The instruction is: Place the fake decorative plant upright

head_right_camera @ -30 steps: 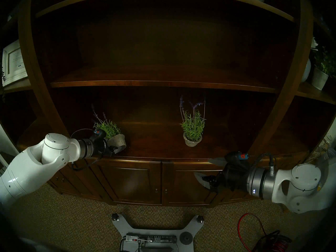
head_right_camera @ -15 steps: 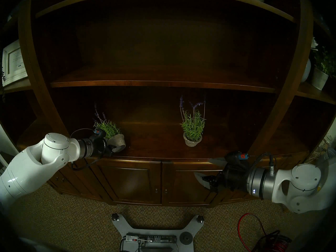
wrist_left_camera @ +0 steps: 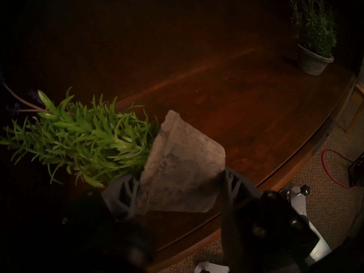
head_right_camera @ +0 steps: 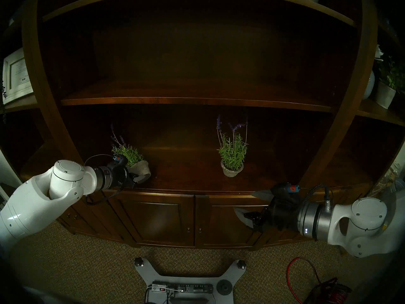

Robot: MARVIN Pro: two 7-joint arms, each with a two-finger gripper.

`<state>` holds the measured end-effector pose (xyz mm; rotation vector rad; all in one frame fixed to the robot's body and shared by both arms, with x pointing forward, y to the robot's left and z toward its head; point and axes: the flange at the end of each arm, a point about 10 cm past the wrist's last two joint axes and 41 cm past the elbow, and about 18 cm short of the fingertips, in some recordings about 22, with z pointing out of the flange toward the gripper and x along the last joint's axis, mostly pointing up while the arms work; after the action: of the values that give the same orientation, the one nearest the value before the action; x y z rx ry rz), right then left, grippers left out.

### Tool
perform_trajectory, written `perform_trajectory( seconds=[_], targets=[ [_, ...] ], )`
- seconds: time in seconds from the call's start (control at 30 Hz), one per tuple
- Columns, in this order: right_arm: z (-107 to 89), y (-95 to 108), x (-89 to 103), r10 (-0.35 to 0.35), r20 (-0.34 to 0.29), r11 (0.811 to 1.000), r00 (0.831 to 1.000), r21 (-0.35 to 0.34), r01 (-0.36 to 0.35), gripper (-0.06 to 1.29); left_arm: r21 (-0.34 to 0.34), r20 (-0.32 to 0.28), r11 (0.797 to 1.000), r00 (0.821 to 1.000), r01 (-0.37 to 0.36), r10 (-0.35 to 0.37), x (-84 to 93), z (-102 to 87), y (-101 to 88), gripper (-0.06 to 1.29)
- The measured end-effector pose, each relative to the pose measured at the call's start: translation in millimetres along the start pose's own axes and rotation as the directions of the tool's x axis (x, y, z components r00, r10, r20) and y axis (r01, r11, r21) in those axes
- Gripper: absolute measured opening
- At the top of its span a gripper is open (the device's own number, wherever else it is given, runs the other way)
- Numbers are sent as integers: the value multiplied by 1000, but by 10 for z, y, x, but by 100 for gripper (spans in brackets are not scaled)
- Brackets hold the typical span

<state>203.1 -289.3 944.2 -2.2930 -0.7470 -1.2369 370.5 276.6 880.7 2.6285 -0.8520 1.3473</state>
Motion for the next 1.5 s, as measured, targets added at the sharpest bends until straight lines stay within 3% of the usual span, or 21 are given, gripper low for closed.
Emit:
perform_trajectory(
  seconds=[0.5,0.9,1.5],
  targets=[
    [0,0,0,0,0,1000,1000,0,0,121,107,-16,982,987,-156,158,-53,58,168,58],
    [0,0,0,0,0,1000,1000,0,0,121,225,-37,923,944,-312,328,-159,162,451,57],
    [0,0,0,0,0,1000,1000,0,0,121,287,-30,858,891,-427,453,-259,215,678,55]
  ],
)
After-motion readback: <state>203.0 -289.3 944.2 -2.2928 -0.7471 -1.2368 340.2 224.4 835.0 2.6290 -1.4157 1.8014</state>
